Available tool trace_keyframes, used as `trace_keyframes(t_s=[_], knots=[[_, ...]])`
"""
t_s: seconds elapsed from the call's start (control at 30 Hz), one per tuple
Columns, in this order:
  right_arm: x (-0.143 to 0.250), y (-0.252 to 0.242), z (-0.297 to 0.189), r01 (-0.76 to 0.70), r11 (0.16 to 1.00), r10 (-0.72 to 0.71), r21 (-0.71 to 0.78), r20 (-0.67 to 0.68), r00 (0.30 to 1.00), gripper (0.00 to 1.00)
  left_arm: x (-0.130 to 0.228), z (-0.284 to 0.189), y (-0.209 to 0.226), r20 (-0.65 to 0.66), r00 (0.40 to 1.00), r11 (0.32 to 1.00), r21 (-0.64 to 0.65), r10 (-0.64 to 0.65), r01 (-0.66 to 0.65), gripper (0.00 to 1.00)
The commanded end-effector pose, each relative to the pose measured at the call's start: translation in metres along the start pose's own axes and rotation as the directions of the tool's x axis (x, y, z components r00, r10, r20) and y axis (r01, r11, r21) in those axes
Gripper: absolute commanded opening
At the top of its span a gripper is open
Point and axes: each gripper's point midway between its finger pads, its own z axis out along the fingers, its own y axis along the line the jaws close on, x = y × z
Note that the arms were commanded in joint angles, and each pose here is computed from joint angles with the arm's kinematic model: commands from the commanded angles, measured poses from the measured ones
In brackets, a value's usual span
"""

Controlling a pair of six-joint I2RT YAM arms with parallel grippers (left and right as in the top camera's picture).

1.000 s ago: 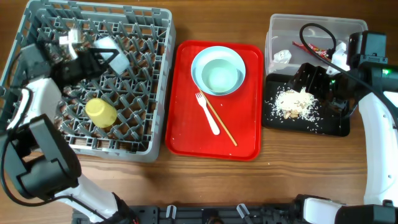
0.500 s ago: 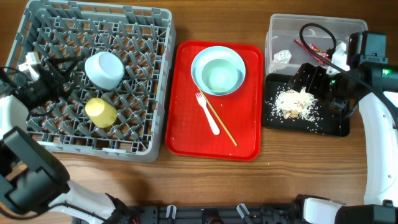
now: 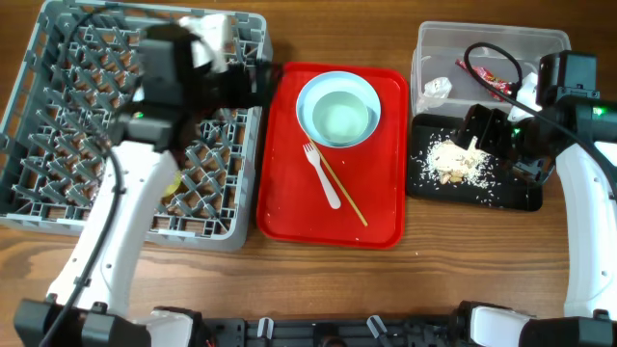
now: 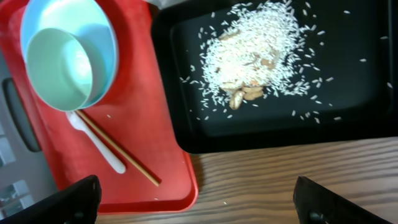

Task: Sort waste into correct bins and load items into the dishwasher rack
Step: 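Reach the left gripper to the green bowl on the plate, then carry the green bowl with the left gripper and set it in the rack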

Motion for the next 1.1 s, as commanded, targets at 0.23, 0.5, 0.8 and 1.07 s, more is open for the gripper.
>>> trace_keyframes(t_s=[0.23,0.5,0.8,1.07], knots=[[-0.003,-0.036,-0.009,-0.125,0.982,0.119,0.143,0.047,0.992,1.0,0.032,0.135,-0.066,-0.157,0.975,0.982,-0.078,0.16,-0.173,1.0],[-0.003,-0.037,-0.009,-0.123,0.982,0.118,0.143,0.047,0.992,1.0,0.135,0.219,-0.077,-0.336,0.905,0.955,-0.049,0.261,-0.293,0.99],[-0.002,-0.035,-0.008,-0.115,0.984,0.111,0.134,0.039,0.993,1.0,0.179,0.222,-0.035,-0.481,0.844,0.915,-0.182,0.237,-0.361,0.77],[0.0,-0.035,-0.008,-0.099,0.986,0.096,0.136,0.032,0.995,1.0,0.186,0.218,-0.033,-0.509,0.829,0.911,-0.185,0.231,-0.368,0.21]])
